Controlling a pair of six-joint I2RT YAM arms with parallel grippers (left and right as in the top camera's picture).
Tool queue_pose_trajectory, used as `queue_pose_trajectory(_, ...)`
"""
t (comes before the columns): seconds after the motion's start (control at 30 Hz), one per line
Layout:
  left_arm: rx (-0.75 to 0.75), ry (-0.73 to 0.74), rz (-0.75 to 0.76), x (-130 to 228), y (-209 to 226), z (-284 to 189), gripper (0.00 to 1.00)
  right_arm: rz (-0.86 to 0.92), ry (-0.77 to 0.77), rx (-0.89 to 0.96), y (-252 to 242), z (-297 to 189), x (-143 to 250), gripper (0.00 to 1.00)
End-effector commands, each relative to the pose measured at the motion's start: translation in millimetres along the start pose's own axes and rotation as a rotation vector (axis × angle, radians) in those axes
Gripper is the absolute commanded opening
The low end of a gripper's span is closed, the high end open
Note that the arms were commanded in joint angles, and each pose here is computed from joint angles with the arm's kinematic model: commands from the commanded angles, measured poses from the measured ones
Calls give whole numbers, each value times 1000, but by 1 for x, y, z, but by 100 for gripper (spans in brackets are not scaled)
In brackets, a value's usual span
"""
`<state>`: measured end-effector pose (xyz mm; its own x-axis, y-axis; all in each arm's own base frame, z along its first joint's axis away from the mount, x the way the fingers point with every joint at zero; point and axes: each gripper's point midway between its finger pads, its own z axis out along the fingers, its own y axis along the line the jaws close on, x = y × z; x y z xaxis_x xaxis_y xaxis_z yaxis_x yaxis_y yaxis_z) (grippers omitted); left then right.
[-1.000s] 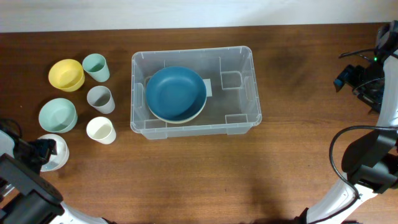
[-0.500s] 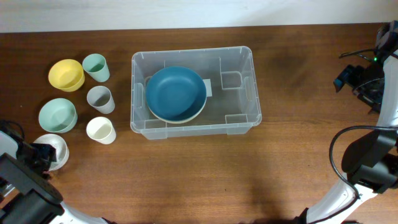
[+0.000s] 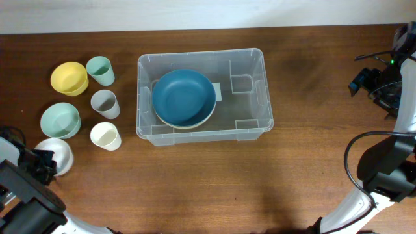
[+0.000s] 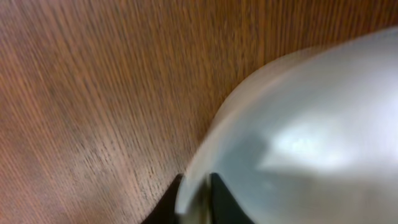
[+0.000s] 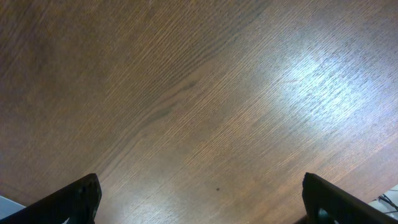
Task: Pack container
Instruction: 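Lift the white bowl and carry it over the bin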
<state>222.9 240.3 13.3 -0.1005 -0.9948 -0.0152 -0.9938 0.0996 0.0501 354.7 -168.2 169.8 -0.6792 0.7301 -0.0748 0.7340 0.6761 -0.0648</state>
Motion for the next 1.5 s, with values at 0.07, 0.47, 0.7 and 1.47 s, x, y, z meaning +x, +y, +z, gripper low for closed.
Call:
queue_pose_trajectory(0.07, -87, -13, 4, -1, 18, 4, 1, 10, -1, 17, -4, 2, -1, 99)
queue_pose_trajectory(0.47, -82, 44, -117, -20, 48, -39, 1, 10, -1, 17, -4, 2, -1, 99)
queue_pose_trajectory(0.7, 174, -55, -124, -23, 27, -138, 1, 10, -1, 17, -4, 2, -1, 99)
queue_pose_trajectory(1.47, 1119, -422, 1300, 438, -245, -304, 2, 10, -1, 17, -4, 2, -1, 99)
